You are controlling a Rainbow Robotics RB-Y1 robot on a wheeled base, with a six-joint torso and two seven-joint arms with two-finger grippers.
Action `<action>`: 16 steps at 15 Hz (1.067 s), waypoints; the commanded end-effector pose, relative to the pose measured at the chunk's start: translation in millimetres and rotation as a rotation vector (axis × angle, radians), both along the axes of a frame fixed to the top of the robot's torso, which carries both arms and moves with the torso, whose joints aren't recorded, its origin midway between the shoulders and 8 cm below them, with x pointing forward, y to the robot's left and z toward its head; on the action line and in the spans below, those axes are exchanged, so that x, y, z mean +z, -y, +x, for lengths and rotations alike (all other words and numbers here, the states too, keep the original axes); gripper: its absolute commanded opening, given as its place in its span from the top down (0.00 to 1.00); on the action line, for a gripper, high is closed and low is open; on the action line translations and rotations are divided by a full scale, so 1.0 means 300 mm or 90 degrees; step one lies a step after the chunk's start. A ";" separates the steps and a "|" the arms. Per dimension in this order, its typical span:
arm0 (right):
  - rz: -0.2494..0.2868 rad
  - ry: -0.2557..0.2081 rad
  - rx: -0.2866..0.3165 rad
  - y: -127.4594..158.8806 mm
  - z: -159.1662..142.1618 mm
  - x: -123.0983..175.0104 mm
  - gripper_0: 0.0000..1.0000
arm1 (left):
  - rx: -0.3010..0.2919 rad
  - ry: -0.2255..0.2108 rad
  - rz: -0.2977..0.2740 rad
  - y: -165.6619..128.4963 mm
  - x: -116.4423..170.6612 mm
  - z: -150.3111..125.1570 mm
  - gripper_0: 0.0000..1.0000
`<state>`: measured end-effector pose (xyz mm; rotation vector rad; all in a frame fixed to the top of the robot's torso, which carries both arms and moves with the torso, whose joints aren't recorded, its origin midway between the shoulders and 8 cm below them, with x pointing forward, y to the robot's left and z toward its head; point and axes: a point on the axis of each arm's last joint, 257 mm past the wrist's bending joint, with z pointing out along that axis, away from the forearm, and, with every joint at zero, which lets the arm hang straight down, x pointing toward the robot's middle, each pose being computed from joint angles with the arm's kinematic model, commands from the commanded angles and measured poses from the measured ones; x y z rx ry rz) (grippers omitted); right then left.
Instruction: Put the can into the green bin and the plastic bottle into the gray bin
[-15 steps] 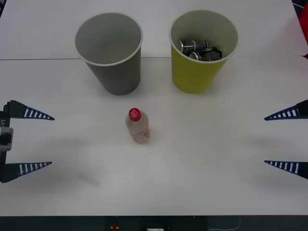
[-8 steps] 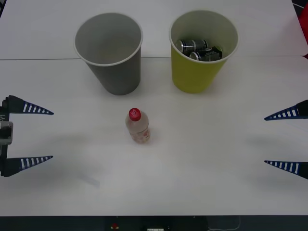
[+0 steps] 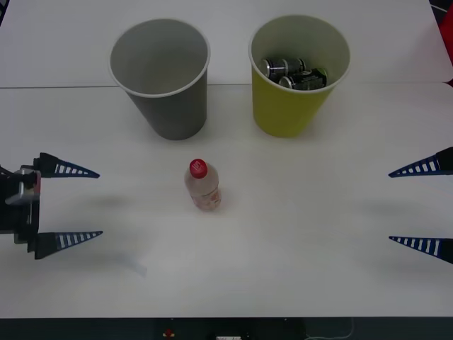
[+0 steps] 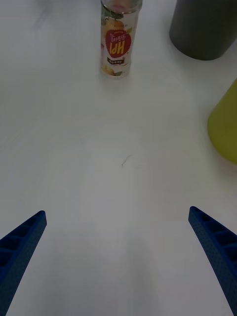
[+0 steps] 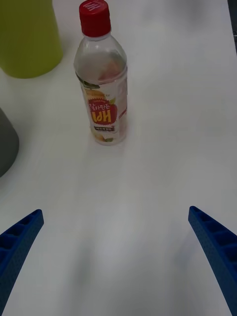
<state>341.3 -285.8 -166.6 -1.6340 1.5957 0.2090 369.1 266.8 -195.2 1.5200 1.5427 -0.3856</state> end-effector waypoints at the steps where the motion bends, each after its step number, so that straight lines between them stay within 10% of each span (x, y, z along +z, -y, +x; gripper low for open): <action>1: 0.000 0.000 0.000 0.000 0.000 0.000 0.00 | 0.013 -0.022 -0.049 0.030 -0.025 0.025 0.00; 16: 0.000 0.000 0.000 0.000 0.000 0.000 0.00 | 0.063 -0.052 -0.233 0.340 -0.124 0.199 0.00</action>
